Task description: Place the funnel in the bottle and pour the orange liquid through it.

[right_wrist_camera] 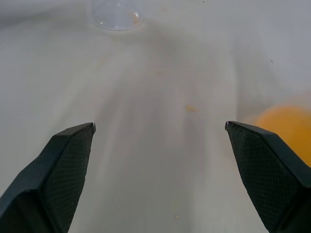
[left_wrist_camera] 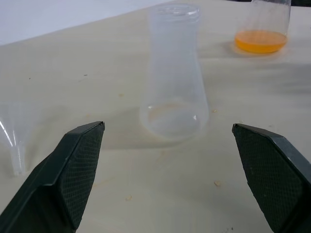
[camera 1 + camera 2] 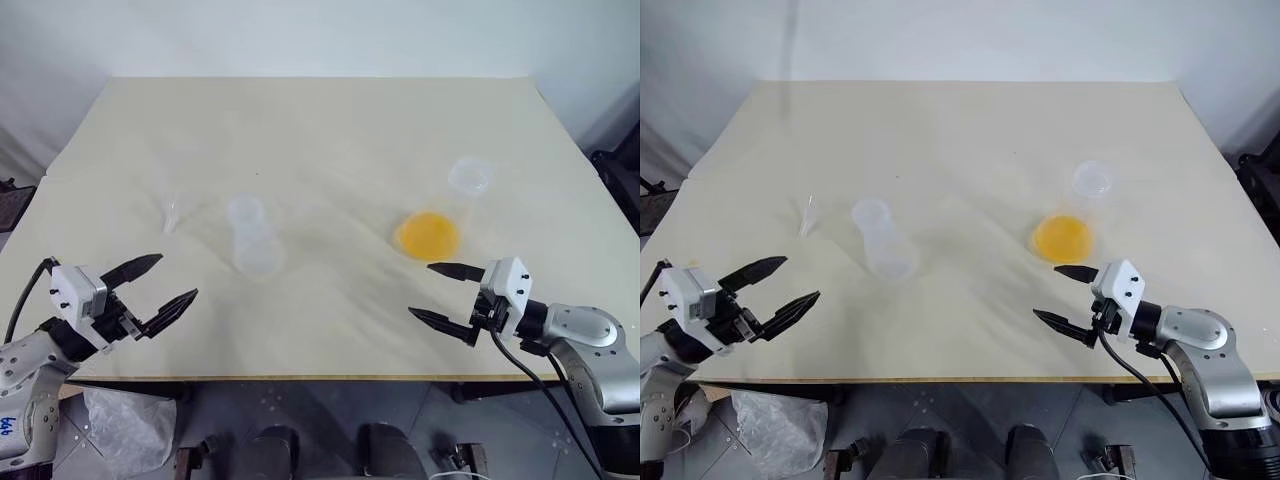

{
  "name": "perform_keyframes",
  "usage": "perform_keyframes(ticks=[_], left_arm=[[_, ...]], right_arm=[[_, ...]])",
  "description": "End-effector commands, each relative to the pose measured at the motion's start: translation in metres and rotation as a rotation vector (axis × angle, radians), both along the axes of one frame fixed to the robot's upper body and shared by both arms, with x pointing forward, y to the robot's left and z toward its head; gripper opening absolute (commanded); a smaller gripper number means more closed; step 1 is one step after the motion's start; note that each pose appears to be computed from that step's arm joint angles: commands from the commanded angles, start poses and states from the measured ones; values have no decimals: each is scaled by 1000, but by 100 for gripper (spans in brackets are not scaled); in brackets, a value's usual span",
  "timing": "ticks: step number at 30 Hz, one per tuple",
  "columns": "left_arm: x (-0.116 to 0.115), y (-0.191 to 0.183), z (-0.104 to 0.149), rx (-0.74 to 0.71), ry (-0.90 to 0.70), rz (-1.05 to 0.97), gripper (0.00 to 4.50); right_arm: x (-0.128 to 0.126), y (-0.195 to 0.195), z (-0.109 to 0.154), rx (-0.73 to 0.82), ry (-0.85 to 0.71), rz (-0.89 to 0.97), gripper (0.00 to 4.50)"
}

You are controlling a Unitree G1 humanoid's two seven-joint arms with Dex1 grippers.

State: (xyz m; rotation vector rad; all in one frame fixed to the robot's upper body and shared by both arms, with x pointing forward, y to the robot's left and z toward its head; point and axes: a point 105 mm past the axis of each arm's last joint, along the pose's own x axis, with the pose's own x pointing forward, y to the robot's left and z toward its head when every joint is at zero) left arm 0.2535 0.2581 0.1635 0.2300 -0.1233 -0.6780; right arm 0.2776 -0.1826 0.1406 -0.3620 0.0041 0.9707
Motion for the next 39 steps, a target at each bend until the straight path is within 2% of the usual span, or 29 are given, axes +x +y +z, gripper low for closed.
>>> perform_keyframes(ticks=[1, 6, 11, 18, 21, 26, 31, 36, 39], left_arm=[[2, -4, 14, 13, -54, -3, 448], [5, -5, 23, -16, -63, 30, 448], [-5, 6, 20, 8, -32, 76, 448], [-47, 51, 15, -7, 49, 170, 448], [-54, 56, 13, 0, 69, 170, 448], [-35, 26, 20, -23, 56, 62, 448], [3, 3, 28, -13, 4, -18, 448], [39, -16, 26, 6, 18, -131, 448], [54, -26, 26, 6, 16, -187, 448]], right_arm=[[-2, 0, 14, 19, -57, 0, 450], [1, 3, 14, 22, -54, 9, 450], [9, 9, 17, 25, -57, 37, 450], [21, 15, 21, 29, -56, 79, 450], [25, 19, 22, 32, -60, 102, 450], [24, 33, 28, 45, -62, 171, 450], [22, 41, 32, 58, -70, 195, 450], [15, 45, 30, 68, -69, 190, 450], [11, 46, 28, 74, -66, 176, 450]])
